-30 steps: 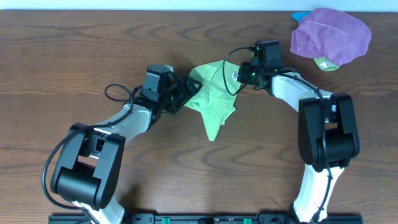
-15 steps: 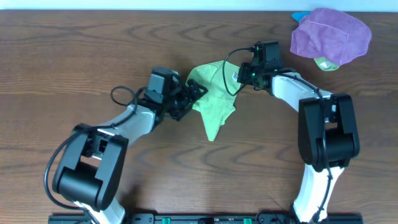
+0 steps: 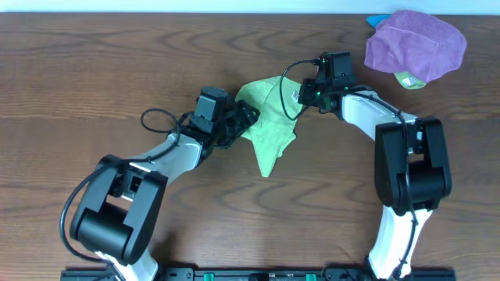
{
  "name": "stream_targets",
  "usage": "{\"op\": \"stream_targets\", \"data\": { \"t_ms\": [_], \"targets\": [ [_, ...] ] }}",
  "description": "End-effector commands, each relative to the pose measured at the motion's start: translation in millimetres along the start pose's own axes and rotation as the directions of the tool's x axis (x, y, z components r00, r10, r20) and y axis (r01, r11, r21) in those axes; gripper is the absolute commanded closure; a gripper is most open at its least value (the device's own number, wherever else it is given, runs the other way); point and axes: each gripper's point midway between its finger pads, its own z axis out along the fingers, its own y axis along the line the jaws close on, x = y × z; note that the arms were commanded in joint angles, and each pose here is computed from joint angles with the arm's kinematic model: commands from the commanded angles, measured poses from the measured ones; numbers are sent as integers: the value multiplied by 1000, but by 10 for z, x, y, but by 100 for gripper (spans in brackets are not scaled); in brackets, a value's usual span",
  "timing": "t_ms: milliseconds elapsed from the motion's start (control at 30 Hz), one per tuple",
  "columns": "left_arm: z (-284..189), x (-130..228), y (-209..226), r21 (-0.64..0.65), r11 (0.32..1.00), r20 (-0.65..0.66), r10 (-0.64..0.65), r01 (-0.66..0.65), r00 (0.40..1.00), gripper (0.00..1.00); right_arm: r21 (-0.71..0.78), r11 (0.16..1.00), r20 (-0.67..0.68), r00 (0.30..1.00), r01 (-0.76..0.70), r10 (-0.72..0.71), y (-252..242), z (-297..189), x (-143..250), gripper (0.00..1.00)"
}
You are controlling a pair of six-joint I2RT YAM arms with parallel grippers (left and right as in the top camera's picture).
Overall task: Fold the cloth
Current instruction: 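Grasp the green cloth's left corner with the left gripper, then stretch the green cloth between both grippers and lay it flat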
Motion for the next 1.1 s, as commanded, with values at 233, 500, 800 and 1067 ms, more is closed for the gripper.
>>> {"op": "stream_targets", "data": {
  "t_ms": [233, 500, 800, 1067],
  "targets": [
    [174, -129, -113, 69, 997, 48, -19, 16, 999, 58, -9, 1000, -1, 1000, 7, -7, -6, 20, -26, 99],
    [58, -519, -282, 157, 988, 152, -25, 1, 988, 94, -14, 999, 14, 999, 30, -30, 9, 15, -65, 99],
    [-344, -1406, -508, 257, 966, 294, -80, 2, 952, 94, -74, 994, 196, 978, 84, -68, 283, -306, -584, 99],
    [-522, -1568, -848, 344, 937, 277, -42, -58, 960, 94, -104, 988, 283, 955, 118, -84, 528, -738, -842, 99]
  ]
}}
